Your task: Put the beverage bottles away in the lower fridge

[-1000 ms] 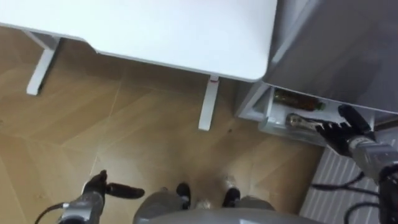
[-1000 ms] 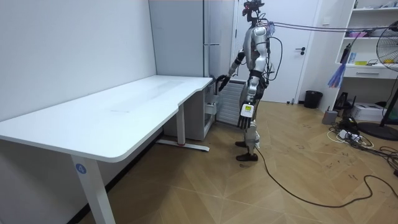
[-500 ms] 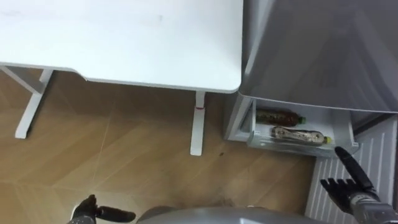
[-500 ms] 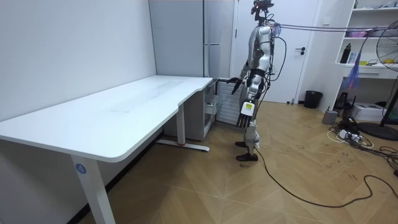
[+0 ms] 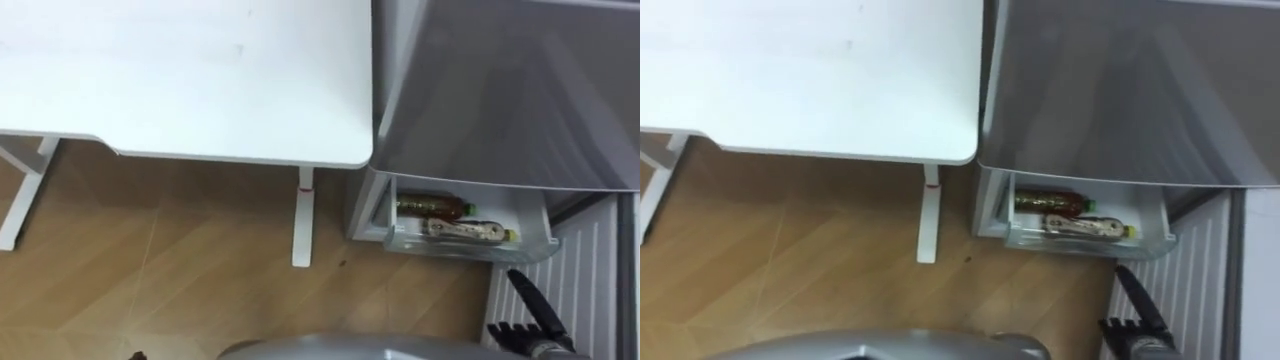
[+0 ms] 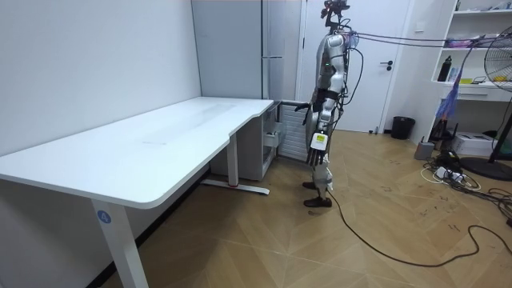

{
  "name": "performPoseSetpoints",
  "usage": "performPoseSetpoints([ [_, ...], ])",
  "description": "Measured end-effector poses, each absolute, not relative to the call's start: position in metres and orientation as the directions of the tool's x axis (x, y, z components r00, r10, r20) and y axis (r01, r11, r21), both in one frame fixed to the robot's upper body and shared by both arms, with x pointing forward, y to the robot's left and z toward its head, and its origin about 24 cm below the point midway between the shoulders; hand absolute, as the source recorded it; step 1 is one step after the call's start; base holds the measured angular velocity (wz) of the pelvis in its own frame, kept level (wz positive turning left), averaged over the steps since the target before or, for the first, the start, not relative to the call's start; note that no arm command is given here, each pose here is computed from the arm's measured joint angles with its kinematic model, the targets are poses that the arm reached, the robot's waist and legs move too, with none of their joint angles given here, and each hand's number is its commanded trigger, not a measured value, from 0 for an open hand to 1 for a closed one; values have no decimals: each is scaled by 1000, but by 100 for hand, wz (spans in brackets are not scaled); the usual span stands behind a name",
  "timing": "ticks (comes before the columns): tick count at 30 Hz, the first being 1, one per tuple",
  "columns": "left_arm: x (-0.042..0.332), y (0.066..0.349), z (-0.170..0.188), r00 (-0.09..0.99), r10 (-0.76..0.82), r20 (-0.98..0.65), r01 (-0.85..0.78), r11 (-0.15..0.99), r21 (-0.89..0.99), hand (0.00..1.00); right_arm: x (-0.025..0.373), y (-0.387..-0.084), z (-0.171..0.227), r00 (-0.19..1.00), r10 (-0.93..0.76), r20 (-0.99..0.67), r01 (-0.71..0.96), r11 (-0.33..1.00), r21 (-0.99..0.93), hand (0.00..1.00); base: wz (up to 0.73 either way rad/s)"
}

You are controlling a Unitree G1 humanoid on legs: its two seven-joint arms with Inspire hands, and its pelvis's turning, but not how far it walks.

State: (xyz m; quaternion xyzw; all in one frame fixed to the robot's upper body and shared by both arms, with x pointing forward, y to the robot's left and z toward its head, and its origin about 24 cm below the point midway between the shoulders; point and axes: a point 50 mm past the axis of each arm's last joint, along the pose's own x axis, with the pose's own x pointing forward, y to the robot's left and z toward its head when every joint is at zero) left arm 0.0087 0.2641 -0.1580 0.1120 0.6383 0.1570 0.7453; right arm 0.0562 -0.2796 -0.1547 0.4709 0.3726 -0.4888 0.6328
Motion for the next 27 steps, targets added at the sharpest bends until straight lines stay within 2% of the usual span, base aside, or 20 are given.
performPoseSetpoints([
  [2,13,258,-160,147,364,-920,-90,931,354,0,55,-278,-155,239,-270,-933,968,138,209,0,-6],
  [8,22,255,-160,173,357,-918,-95,934,345,0,47,-267,-160,217,-252,-943,964,208,166,0,-4],
  [14,21,254,-161,180,356,-917,-96,934,344,0,37,-263,-163,181,-240,-954,966,226,127,0,-1],
  [21,9,253,-163,137,355,-925,-84,934,347,0,40,-260,-164,188,-229,-955,961,242,131,0,0],
  [24,11,252,-164,138,349,-927,-55,937,344,0,54,-258,-163,218,-223,-950,950,271,154,0,2],
  [27,31,251,-164,180,344,-921,-48,939,341,0,81,-255,-159,273,-220,-936,947,229,223,0,14],
])
